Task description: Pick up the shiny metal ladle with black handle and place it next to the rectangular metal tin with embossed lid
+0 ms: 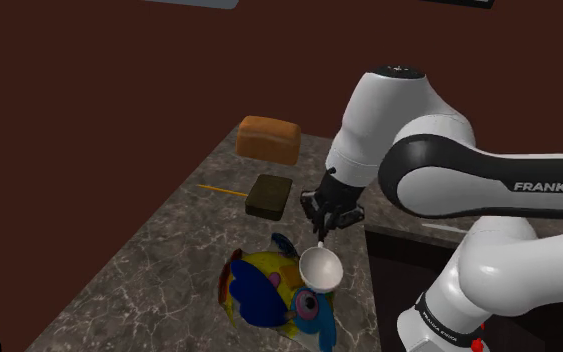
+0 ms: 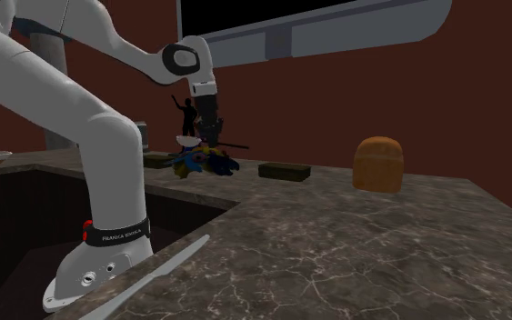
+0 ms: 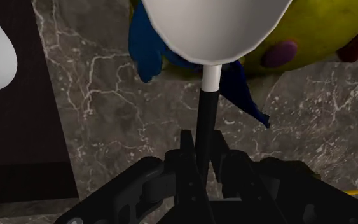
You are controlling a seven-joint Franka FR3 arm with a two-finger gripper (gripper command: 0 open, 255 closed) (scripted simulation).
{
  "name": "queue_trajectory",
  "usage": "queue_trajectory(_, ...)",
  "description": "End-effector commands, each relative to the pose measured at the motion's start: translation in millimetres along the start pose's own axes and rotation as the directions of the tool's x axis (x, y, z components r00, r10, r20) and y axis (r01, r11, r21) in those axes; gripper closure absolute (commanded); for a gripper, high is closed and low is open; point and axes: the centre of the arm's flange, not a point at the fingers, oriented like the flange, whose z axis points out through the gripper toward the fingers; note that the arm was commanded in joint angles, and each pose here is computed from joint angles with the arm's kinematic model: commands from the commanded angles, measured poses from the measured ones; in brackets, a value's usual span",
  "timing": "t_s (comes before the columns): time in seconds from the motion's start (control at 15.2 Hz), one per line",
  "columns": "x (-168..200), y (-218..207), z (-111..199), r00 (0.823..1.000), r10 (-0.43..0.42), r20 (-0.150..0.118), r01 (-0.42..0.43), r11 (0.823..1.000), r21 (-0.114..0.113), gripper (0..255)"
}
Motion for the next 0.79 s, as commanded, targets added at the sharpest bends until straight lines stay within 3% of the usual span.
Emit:
queue_trajectory(0.0, -27, 0, -5, 1.000, 0.002, 0.001, -0.002, 1.000, -0.001, 255)
queue_trajectory(0.73, -171, -1, -21, 1.000, 0.002, 0.001, -0.002, 1.000, -0.001, 255)
